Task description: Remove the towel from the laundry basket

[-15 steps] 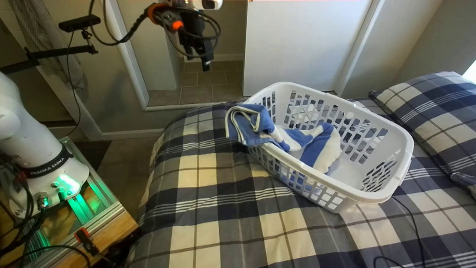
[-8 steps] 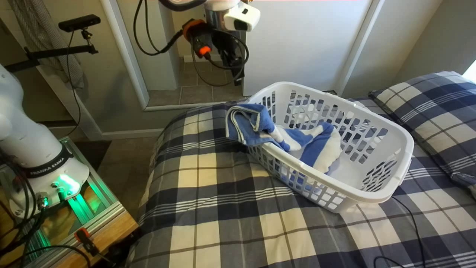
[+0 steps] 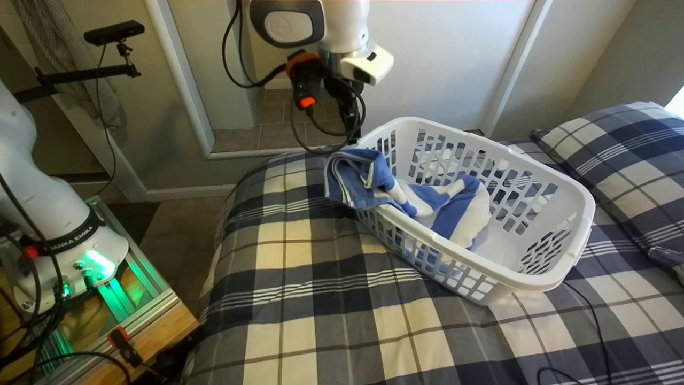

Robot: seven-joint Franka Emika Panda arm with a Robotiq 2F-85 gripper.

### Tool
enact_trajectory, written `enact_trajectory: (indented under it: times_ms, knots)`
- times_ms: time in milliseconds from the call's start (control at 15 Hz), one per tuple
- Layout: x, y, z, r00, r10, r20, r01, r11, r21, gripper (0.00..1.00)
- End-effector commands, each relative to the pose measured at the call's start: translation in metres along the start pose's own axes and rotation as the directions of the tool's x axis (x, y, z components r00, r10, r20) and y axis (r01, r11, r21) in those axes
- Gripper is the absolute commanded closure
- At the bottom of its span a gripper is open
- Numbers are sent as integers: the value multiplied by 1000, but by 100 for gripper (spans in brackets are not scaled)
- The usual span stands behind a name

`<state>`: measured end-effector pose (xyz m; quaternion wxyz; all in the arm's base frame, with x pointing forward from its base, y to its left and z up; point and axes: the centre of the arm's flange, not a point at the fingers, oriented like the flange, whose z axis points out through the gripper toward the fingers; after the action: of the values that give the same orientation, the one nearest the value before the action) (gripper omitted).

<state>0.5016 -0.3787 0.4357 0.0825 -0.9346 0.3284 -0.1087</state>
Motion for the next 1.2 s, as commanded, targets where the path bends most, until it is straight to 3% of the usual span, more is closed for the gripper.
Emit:
enact_trajectory:
  times_ms: [0, 133, 267, 400, 733, 800, 867, 1133]
  knots:
    - [1, -1, 0, 1000, 1, -1, -1, 1000, 1, 0]
    - [1, -2, -2, 1000, 1, -3, -1, 1000, 1, 0]
    - [23, -5, 18, 991, 125, -51, -123, 992, 39, 0]
    - [32, 0, 42, 968, 239, -74, -238, 971, 20, 0]
    - [44, 12, 99, 877, 469, -106, -475, 879, -47, 0]
    - [47, 13, 108, 859, 500, -107, -506, 862, -35, 25]
    - [49, 13, 115, 846, 521, -115, -527, 849, -32, 28]
    - [52, 9, 125, 808, 571, -146, -582, 813, -40, 55]
